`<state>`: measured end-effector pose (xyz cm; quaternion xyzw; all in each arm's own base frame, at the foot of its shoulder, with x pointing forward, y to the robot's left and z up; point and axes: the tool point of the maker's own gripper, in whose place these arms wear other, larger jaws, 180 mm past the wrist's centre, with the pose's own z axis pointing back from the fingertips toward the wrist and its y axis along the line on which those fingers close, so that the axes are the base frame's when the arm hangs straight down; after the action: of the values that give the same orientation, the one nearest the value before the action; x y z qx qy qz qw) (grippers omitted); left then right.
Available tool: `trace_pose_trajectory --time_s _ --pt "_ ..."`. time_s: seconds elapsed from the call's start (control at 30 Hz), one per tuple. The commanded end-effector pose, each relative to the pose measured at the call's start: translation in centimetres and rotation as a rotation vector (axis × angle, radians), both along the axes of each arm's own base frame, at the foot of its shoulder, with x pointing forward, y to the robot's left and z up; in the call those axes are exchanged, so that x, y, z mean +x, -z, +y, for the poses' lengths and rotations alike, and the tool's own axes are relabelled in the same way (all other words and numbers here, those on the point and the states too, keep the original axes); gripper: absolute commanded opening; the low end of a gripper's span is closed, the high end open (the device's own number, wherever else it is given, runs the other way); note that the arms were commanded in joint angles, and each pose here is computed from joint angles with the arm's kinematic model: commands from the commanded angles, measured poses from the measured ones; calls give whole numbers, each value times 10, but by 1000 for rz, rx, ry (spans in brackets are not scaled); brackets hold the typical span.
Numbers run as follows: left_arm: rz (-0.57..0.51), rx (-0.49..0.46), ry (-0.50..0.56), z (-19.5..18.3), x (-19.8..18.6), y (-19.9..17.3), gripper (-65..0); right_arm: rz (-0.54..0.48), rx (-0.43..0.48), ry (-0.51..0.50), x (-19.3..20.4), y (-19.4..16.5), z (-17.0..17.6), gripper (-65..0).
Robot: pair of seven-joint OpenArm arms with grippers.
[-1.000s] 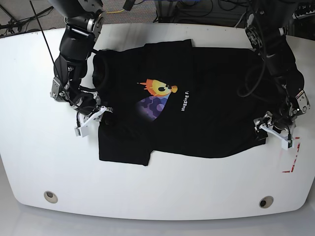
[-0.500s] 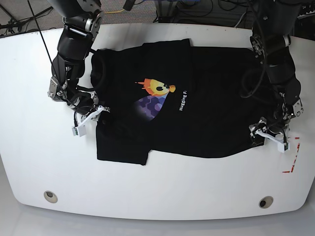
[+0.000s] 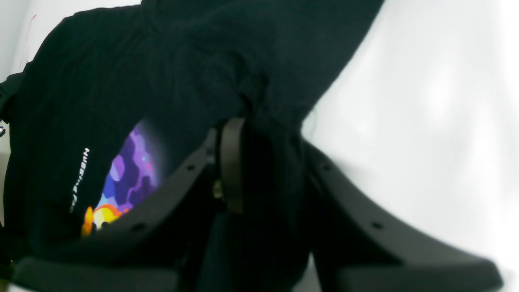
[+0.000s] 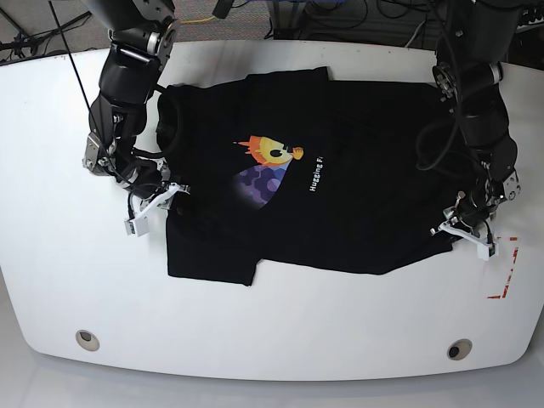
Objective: Fold the T-shirt properly
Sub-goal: 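Lift the shirt with both grippers, flip it and lay it down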
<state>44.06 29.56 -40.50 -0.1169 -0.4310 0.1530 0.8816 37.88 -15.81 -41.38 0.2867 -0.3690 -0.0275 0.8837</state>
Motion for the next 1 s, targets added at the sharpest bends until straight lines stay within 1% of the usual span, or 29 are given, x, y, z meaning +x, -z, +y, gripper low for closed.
trace_pose_trajectory --time_s 0.0,0.03,0.13,0.23,0.33,0.43,0.47,0.6,0.67,0.77,0.83,0.9,0.97 --pt "-33 26 1 8 9 -19 -650 -86 -44 0 16 -29 -9 -523" --pt "-43 36 4 9 11 -24 -650 -101 -55 -1 16 -34 -11 -525" --pt "-43 95 10 26 7 -43 -650 -133 -107 -17 12 -47 -15 -596" --pt "-77 143 8 35 1 -61 -650 -152 -147 -36 12 -59 -16 -642" --pt "-103 234 31 37 -4 -74 -650 -185 -172 -42 16 -72 -18 -644" --pt "-132 300 45 38 -6 -90 -650 -207 -211 -43 20 -83 -31 -644" --pt "-150 319 48 38 -5 -98 -650 -224 -227 -61 26 -90 -31 -644" --pt "-161 343 54 38 -3 -113 -650 -252 -294 -151 37 -103 -20 -647" --pt "-166 353 59 37 -2 -121 -650 -278 -310 -165 45 -114 -19 -647" --pt "-212 400 63 35 1 -153 -650 -307 -331 -187 54 -127 -15 -648" --pt "-227 429 65 34 1 -171 -650 -336 -370 -194 63 -143 -23 -648" --pt "-269 451 62 31 6 -196 -650 -384 -407 -216 77 -166 -21 -648" --pt "-305 475 56 30 10 -223 -650 -436 -433 -252 90 -189 -9 -648"
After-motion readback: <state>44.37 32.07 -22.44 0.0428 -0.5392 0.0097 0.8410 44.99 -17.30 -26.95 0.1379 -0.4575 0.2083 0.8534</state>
